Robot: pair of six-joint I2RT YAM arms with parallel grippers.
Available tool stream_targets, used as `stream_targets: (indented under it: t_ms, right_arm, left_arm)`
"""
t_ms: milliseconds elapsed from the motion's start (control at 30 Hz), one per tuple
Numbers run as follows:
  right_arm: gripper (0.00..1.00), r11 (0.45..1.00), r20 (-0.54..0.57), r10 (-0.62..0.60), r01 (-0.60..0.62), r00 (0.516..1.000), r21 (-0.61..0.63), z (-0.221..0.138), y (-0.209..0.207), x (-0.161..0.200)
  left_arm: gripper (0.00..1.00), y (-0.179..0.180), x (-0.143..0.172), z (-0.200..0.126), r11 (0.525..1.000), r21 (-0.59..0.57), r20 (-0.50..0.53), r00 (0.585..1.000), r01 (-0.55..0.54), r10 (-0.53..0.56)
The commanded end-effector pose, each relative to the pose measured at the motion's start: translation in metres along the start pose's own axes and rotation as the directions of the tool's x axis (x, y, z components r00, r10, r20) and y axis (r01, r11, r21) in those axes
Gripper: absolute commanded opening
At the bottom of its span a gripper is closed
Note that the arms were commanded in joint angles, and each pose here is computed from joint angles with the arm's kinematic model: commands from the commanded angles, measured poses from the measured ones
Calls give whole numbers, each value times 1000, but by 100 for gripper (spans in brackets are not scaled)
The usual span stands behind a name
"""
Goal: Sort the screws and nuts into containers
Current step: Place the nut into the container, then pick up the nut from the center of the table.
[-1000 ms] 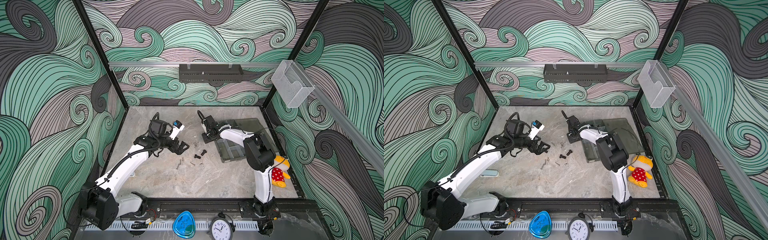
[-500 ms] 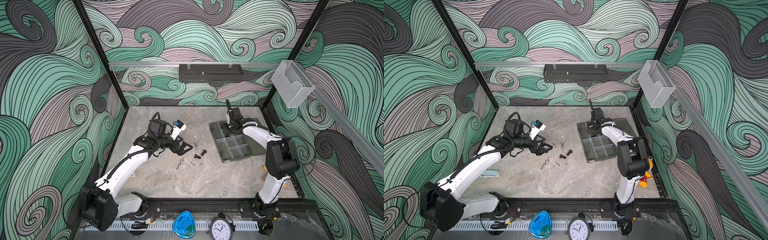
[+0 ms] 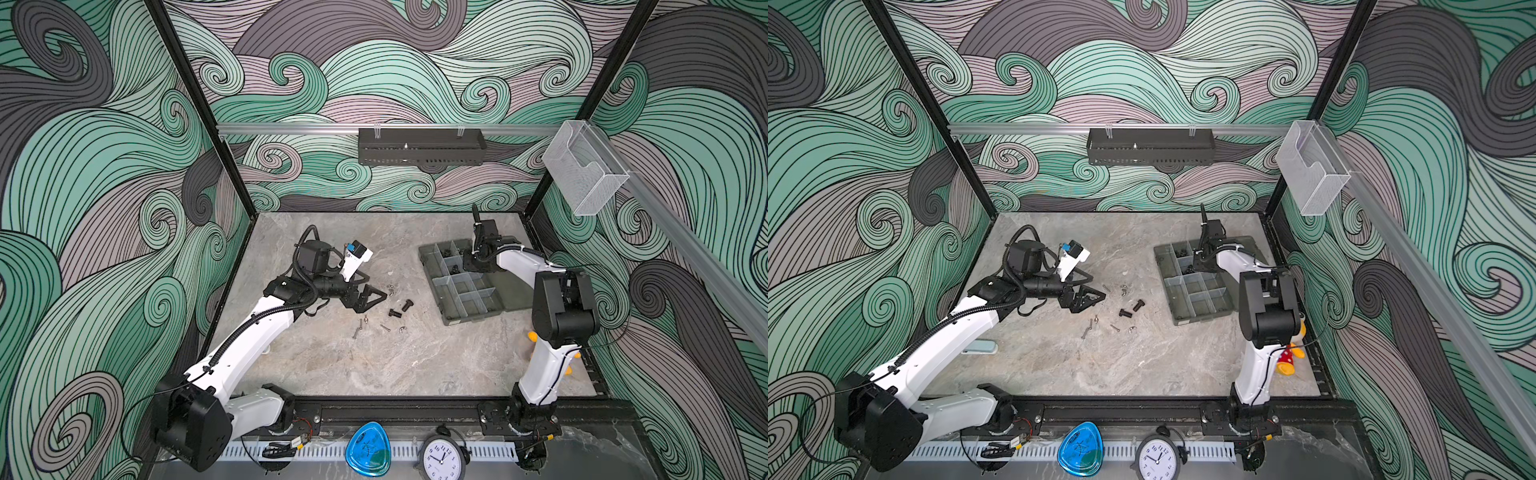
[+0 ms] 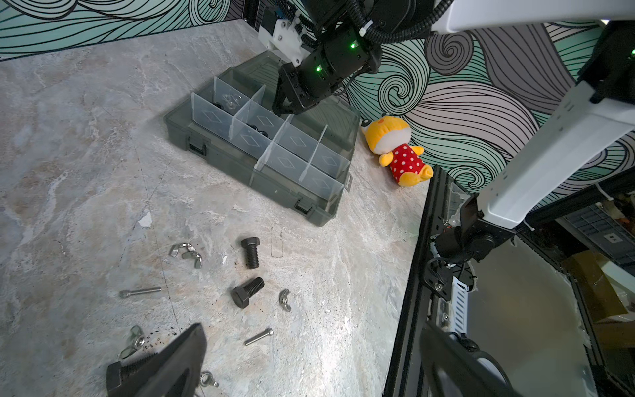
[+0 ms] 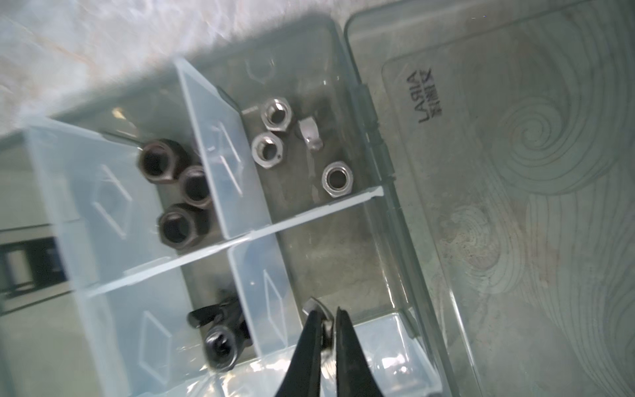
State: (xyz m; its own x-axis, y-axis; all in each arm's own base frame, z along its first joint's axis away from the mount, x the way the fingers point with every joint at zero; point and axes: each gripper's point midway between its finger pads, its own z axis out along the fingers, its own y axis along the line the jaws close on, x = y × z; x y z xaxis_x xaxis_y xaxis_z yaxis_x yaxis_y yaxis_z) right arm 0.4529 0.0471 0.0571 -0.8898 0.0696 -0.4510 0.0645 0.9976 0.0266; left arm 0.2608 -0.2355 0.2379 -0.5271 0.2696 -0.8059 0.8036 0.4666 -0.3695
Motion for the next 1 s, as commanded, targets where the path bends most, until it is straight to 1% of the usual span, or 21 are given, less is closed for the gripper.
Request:
stream_targets:
  t_ms: [0, 67, 133, 233, 267, 300, 367, 400, 500, 600, 700, 967]
  right_arm:
    - [26, 999, 52, -21, 23, 998, -42, -7, 8, -12]
    - [32, 995, 77, -57, 63, 995, -78, -15, 23, -12]
    - [33, 990, 98, -109, 116, 989, -75, -25, 39, -8]
    - [34, 980, 130, -161, 174, 978, -95, -45, 75, 4]
    - [34, 974, 174, -172, 194, 970, -116, -54, 94, 3]
    - [35, 966, 193, -187, 216, 963, -141, -60, 113, 7]
    - [37, 943, 181, -208, 246, 961, -225, -65, 154, 22]
    - [36, 931, 150, -210, 244, 966, -271, -63, 172, 32]
    - [37, 900, 99, -241, 261, 965, -349, -49, 217, 59]
    - [36, 881, 68, -304, 307, 950, -360, -35, 242, 77]
    - [36, 870, 37, -343, 333, 938, -364, -26, 257, 89]
    - [36, 866, 15, -379, 360, 925, -347, -11, 270, 103]
  left_arm:
    - [99, -5, -6, -2, 1000, 10, 19, 999, -29, 29]
    - [99, -1, -5, -3, 999, -14, 12, 999, -33, 33]
    - [99, 5, -4, -5, 998, -56, -3, 999, -38, 38]
    - [99, 16, -1, -8, 993, -110, -29, 999, -41, 38]
    - [99, 21, 1, -9, 990, -134, -35, 999, -36, 32]
    - [99, 26, 2, -9, 987, -155, -41, 999, -29, 23]
    - [99, 37, 3, -11, 980, -197, -50, 999, -6, -4]
    - [99, 44, 4, -13, 975, -221, -55, 998, 12, -25]
    - [99, 60, 6, -18, 961, -268, -54, 995, 69, -86]
    - [99, 67, 4, -22, 954, -283, -38, 993, 99, -114]
    - [99, 67, 2, -24, 953, -283, -25, 993, 106, -117]
    - [99, 66, -1, -26, 955, -270, -4, 992, 119, -125]
